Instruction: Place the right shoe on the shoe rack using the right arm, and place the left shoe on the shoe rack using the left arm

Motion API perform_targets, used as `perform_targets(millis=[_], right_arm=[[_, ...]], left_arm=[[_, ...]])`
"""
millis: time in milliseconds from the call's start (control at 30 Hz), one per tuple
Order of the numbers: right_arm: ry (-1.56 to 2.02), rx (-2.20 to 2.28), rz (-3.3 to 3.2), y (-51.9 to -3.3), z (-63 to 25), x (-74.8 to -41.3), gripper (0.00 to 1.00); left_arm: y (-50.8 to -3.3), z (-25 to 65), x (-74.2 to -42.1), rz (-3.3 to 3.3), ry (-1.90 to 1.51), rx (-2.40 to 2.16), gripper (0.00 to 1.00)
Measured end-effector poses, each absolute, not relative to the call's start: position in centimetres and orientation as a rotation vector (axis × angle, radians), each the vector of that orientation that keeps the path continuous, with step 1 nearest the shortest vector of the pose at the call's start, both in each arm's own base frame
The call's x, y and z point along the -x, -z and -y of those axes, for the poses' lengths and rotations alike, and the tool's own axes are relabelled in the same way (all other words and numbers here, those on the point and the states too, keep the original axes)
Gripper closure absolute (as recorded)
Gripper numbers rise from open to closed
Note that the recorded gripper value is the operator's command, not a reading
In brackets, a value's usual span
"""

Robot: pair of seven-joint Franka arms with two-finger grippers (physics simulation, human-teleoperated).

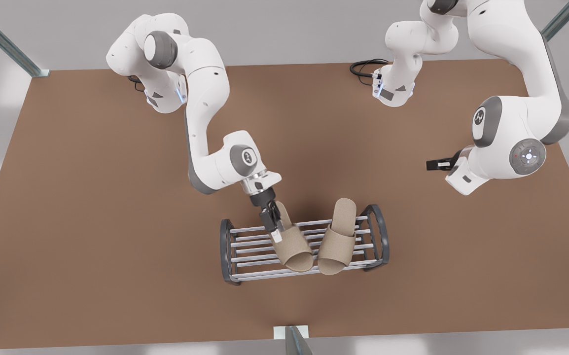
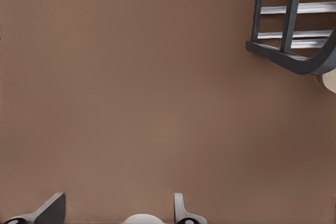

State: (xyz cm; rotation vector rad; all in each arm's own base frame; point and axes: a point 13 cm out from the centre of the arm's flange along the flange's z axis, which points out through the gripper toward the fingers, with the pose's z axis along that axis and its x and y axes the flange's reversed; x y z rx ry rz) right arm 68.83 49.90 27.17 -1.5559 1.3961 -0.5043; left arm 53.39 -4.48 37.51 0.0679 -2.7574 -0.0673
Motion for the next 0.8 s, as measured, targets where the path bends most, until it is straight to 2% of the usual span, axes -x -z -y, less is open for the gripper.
perform_targets(millis=[133,233,400,467,533,567,600,667,700,733,767,800], right_arm=[[0.482,1.574,-1.396,-26.9,-50.5,-68.1,0.00],[0.416,1.580,-1.451,-29.5,-48.6,-65.1,0.00],[0.228,1.366,-1.692,-34.5,-36.8,-63.5,0.00],[0.116,1.152,-1.833,-35.7,-31.4,-60.7,0.00],[0.041,0.896,-1.950,-36.8,-30.1,-57.3,0.00],[0.030,0.707,-1.998,-38.8,-29.9,-57.6,0.00],[0.017,0.460,-2.032,-42.9,-29.7,-59.5,0.00],[-0.035,-0.093,-2.105,-53.6,-29.2,-65.6,0.00],[-0.031,-0.288,-2.199,-54.2,-28.5,-67.0,0.00],[0.015,-0.469,-2.327,-51.3,-25.0,-68.3,0.00],[0.085,-0.685,-2.424,-48.3,-16.6,-69.7,0.00],[0.140,-0.900,-2.487,-46.0,-6.7,-69.7,0.00]], left_arm=[[-37.7,4.4,-53.3,2.758,0.084,-0.140,0.00],[-37.7,4.3,-53.4,2.757,0.092,-0.184,0.00],[-38.4,4.5,-54.1,2.785,0.093,-0.244,0.00],[-39.9,5.0,-54.9,2.820,0.075,-0.261,0.00],[-42.4,6.5,-55.9,2.875,0.036,-0.241,0.00],[-43.0,7.1,-56.1,2.888,0.035,-0.214,0.00],[-43.0,7.5,-56.1,2.888,0.048,-0.184,0.00],[-42.4,9.0,-56.1,2.879,0.079,-0.110,0.00],[-42.3,9.3,-56.0,2.876,0.091,-0.086,0.00],[-42.2,9.3,-56.0,2.872,0.099,-0.073,0.00],[-42.2,9.2,-55.9,2.870,0.104,-0.063,0.00],[-42.2,9.1,-55.9,2.867,0.109,-0.056,0.00]])
